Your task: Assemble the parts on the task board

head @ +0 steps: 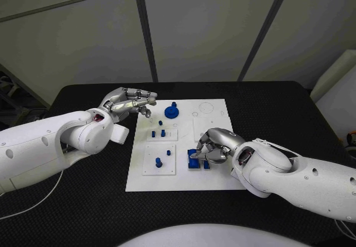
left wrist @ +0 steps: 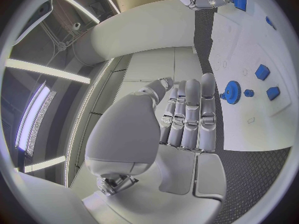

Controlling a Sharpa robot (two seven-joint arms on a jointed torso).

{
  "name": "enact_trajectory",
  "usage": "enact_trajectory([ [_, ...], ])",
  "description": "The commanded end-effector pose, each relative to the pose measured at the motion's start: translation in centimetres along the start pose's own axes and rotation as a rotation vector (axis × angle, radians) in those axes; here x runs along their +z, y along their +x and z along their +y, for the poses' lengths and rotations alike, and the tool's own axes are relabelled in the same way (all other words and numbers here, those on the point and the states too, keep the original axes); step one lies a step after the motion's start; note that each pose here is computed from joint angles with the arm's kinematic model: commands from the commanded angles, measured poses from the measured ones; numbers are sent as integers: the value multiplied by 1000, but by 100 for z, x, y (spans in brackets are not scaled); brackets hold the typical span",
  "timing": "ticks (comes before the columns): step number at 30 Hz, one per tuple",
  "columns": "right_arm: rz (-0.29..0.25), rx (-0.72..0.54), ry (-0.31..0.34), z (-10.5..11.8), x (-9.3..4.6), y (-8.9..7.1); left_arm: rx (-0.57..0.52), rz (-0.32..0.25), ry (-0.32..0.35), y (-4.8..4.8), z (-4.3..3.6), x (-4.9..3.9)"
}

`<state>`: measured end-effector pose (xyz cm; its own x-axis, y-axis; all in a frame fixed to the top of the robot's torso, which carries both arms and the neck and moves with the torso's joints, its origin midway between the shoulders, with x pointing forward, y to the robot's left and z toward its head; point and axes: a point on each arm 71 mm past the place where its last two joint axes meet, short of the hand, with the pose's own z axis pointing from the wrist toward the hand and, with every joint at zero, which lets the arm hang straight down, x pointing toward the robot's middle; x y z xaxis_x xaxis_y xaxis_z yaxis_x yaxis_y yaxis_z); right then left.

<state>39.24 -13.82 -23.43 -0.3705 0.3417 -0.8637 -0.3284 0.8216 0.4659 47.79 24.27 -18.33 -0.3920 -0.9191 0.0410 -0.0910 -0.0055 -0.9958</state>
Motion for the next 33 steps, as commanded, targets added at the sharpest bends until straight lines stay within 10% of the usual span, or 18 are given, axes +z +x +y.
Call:
enact_trajectory([
  [1,-10,-30,-4,5,-12,-4,-3,11,6,10,-11,3],
  [17,-162,326,-277,46,-90,-182,0,-3,19,-11,-10,24],
  [33,-248,847,-104,-746,468,-437,-70,-177,127,-225,53,247],
])
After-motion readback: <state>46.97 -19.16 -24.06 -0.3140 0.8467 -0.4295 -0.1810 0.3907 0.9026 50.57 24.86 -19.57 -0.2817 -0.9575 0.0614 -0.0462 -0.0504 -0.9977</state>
